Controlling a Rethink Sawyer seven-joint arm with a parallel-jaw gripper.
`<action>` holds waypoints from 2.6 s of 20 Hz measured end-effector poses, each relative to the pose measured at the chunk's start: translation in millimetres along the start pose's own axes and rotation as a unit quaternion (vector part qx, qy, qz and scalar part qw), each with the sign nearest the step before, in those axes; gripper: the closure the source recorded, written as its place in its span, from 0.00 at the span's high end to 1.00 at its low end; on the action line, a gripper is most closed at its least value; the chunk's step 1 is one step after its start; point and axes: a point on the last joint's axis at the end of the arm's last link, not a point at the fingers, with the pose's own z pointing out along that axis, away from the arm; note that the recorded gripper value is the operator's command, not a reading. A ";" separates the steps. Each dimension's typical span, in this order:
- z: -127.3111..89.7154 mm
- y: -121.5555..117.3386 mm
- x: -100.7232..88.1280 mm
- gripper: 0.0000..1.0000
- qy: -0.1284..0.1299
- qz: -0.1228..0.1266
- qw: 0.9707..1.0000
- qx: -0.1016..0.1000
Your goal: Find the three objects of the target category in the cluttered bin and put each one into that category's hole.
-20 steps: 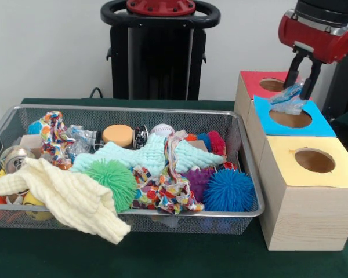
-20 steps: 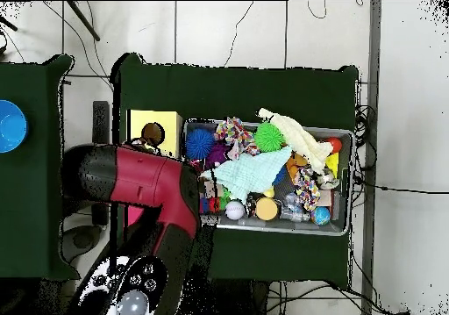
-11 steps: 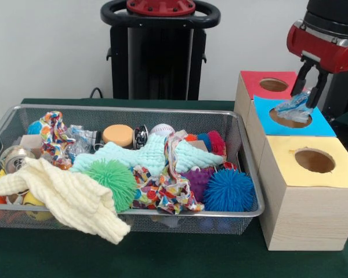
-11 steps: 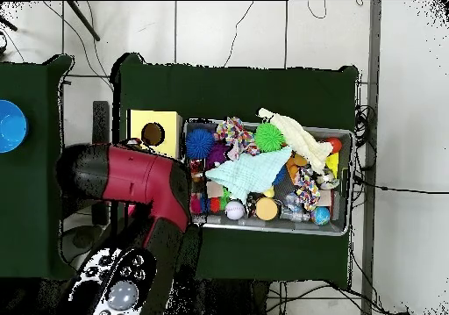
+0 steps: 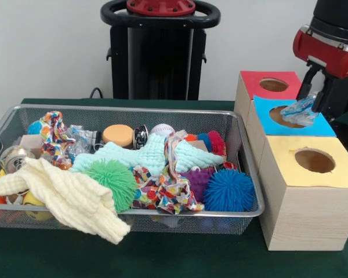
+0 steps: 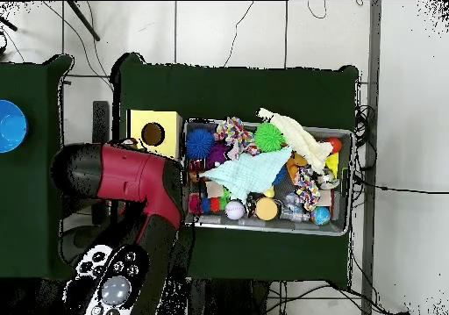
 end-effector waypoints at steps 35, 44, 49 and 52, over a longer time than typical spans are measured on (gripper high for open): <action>-19.0 -2.4 -2.7 0.00 0.000 0.005 1.000 -0.012; -12.4 -22.5 0.4 0.00 0.010 0.015 1.000 0.004; -7.5 -37.0 0.8 0.00 0.011 0.022 1.000 0.010; -5.9 -40.9 0.1 0.00 0.009 0.025 1.000 0.010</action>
